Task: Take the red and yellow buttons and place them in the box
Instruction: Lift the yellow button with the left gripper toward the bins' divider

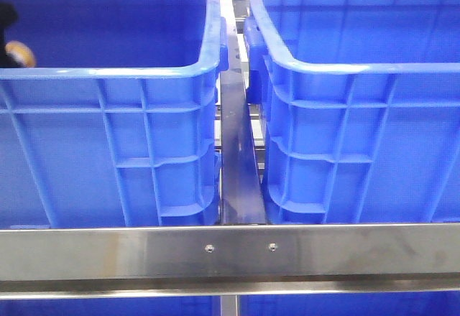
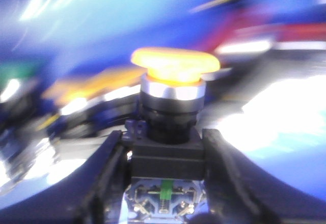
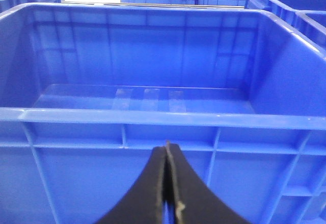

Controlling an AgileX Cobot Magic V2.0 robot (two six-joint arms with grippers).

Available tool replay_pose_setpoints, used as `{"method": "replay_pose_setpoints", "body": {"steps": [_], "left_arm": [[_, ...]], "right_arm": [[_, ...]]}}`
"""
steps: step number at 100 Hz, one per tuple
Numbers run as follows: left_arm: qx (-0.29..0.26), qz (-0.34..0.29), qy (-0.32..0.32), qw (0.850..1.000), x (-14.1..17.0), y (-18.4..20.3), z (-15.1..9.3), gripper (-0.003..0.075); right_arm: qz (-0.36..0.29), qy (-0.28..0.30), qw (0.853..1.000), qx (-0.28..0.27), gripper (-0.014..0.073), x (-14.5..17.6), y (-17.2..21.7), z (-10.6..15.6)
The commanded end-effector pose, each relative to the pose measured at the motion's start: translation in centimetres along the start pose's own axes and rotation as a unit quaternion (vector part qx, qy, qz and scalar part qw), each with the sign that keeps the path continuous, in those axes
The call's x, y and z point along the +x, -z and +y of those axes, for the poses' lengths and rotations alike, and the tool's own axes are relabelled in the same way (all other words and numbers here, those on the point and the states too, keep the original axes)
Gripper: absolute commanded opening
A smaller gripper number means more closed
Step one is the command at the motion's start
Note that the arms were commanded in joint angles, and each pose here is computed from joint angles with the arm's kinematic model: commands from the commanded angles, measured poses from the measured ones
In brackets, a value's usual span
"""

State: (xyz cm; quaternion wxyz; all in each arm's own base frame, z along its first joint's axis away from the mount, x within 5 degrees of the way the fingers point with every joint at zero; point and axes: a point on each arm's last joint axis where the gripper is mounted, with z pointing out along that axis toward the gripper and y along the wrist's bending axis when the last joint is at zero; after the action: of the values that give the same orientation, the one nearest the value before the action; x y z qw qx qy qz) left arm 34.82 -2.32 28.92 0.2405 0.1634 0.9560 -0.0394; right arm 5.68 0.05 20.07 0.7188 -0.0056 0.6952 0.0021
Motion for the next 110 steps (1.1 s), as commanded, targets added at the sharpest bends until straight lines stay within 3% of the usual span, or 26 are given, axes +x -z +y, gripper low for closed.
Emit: {"method": "replay_pose_setpoints", "body": {"steps": [1,20,35,76,91,110], "left_arm": [[0.039,-0.077,-0.056,0.995,-1.1,3.7,-1.6,0.0101],[0.190,-0.100,-0.133,0.968,-0.7,5.6,-4.7,0.0101],[0.341,-0.143,-0.180,0.912,-0.7,7.2,-7.3,0.0101],[0.418,-0.127,-0.267,0.859,-0.5,7.8,-15.3,0.0101],[0.435,-0.119,-0.291,0.844,-0.1,8.0,-17.4,0.0101],[0.445,-0.114,-0.304,0.835,0.2,8.2,-18.6,0.0101]], "right_arm": [[-0.059,0.009,0.998,-0.004,-0.0064,-1.4,0.3,0.1],[-0.059,0.009,0.998,-0.004,-0.0064,-1.4,0.3,0.1],[-0.059,0.009,0.998,-0.004,-0.0064,-1.4,0.3,0.1],[-0.059,0.009,0.998,-0.004,-0.0064,-1.4,0.3,0.1],[-0.059,0.012,0.998,-0.004,-0.0064,-1.4,0.3,0.1],[-0.063,0.012,0.998,-0.004,-0.0064,-1.5,0.3,0.1]]}}
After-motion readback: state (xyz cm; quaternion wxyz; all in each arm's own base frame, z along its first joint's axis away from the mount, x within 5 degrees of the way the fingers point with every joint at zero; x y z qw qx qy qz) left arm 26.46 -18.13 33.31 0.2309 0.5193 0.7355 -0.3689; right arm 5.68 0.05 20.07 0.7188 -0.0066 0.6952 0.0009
